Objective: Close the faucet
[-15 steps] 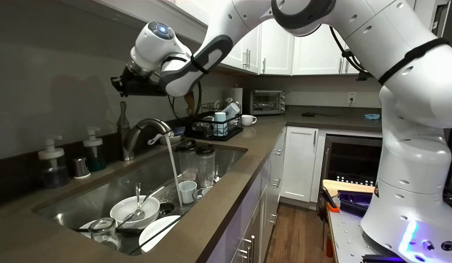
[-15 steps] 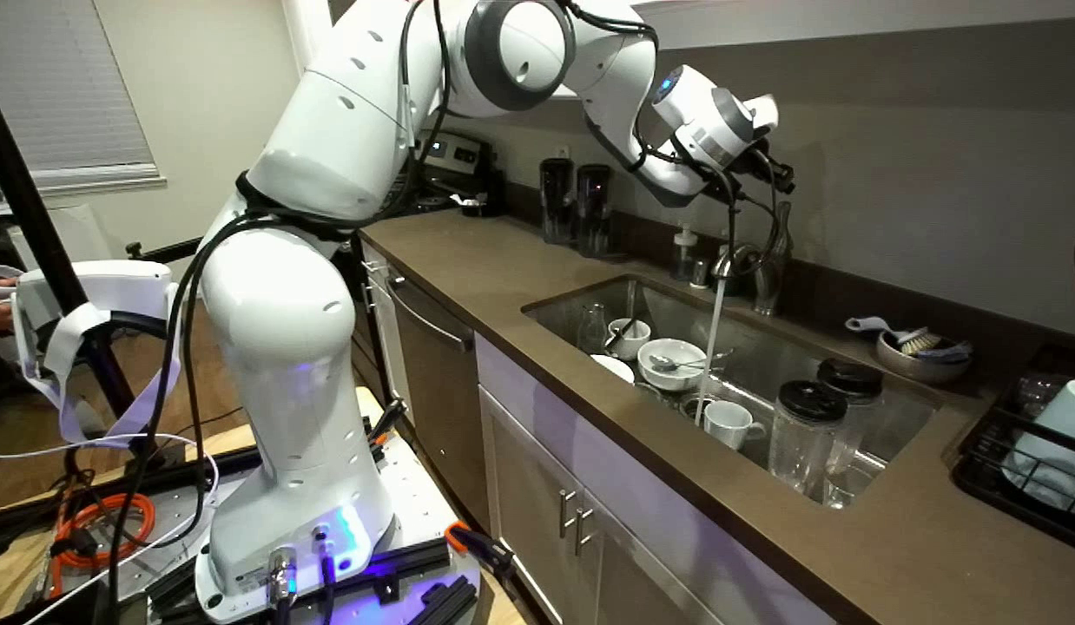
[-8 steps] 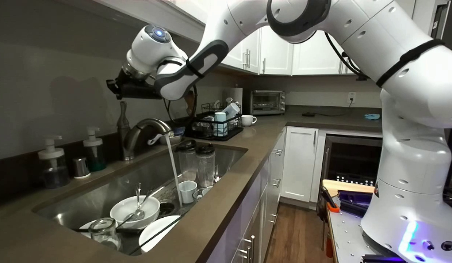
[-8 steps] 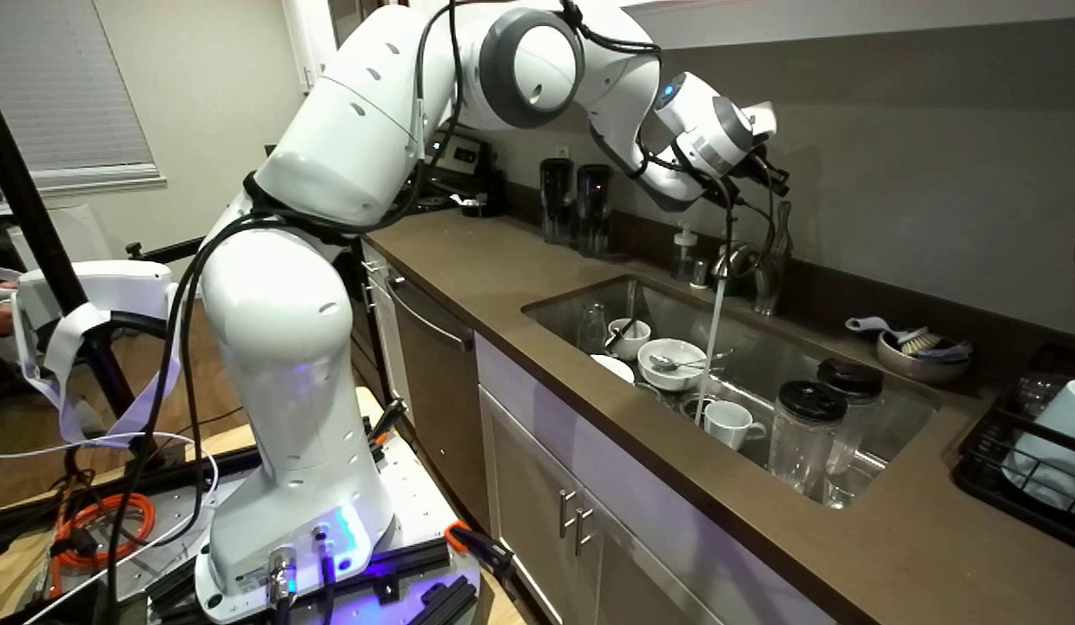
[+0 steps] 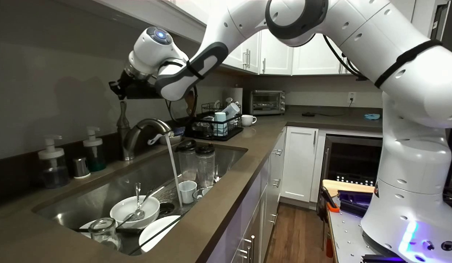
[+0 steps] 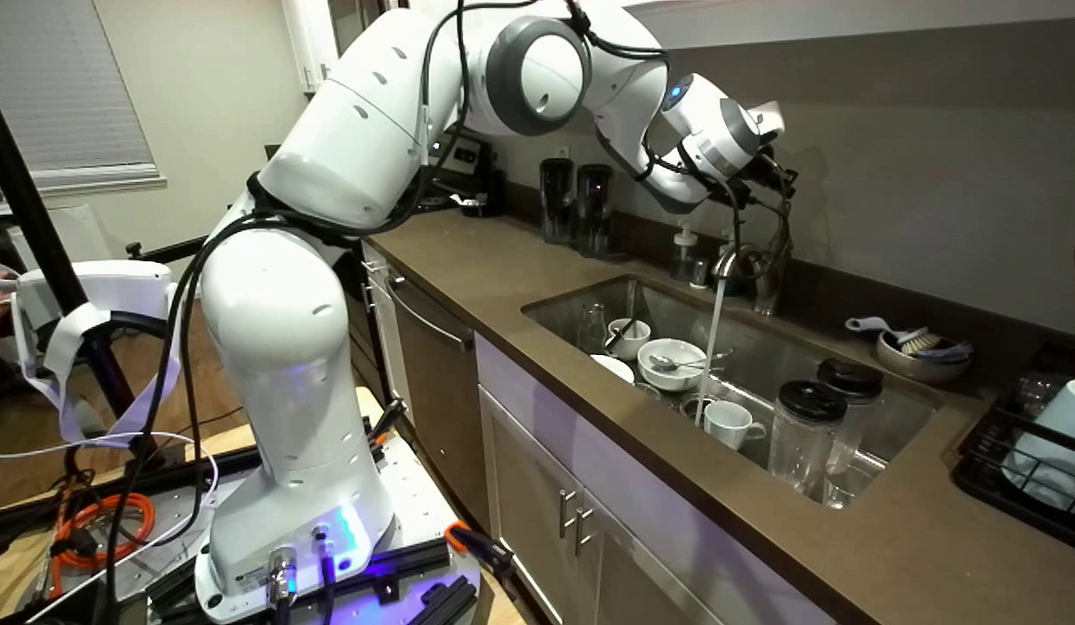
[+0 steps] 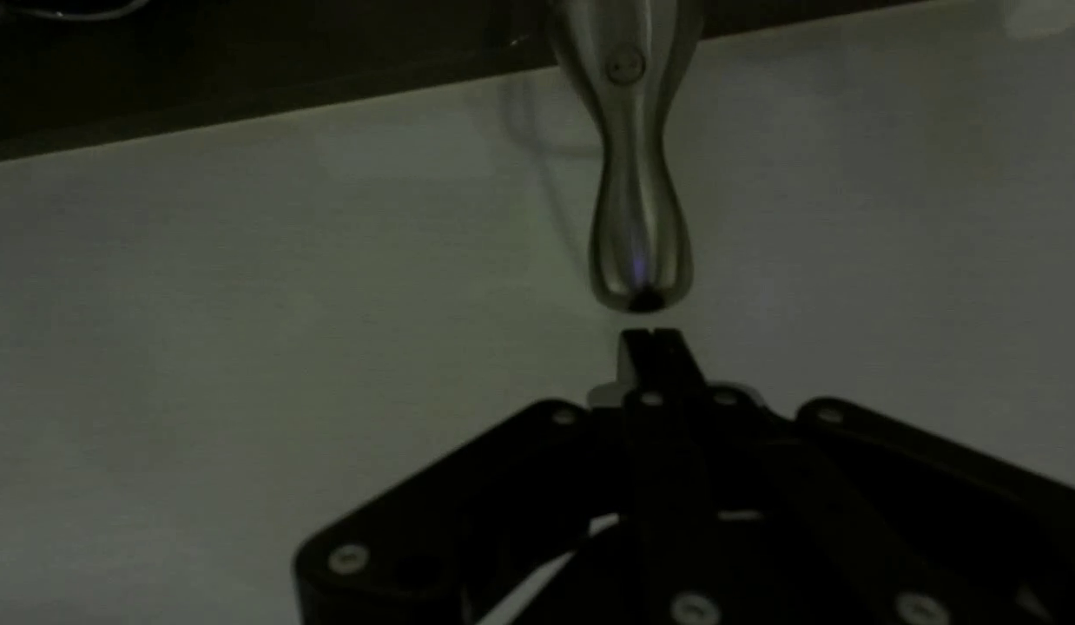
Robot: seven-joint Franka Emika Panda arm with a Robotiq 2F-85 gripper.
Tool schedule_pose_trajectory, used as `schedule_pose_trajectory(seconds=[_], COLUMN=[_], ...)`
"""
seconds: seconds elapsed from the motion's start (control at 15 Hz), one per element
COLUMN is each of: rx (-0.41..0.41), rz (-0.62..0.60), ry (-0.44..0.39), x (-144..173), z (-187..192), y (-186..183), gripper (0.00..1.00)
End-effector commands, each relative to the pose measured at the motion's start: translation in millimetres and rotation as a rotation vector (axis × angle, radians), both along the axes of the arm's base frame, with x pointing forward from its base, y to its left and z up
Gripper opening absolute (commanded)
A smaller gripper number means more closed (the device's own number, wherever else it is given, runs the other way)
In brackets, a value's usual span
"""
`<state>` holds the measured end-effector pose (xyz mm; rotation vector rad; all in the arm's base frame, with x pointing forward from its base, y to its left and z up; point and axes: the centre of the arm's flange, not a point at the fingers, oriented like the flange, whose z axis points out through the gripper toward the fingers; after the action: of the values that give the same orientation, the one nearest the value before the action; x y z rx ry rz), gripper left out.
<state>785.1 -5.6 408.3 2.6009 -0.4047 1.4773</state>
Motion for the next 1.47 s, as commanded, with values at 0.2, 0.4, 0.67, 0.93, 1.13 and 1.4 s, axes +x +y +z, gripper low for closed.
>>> schedule_pose_trajectory(seconds=[0.2,0.4,0.67,0.93,1.13,1.4], rx=[-0.076,-0.081,-0.065,-0.073,-0.071,-0.066], rz=[0.052,0.062,0.086,0.089,0.075,0.047], ry=[0.094,0.121,0.157,0.171,0.189,0.235], x=[-0.2,-1.0,-5.7,-14.8,-20.8,-30.2], z=[11.2,13.7,19.7,23.4,20.6,14.8], y=[-7.4,-6.5,-3.6,-1.2,-4.7,-11.8], gripper=[0.03,0.03,0.03,0.03,0.03,0.03])
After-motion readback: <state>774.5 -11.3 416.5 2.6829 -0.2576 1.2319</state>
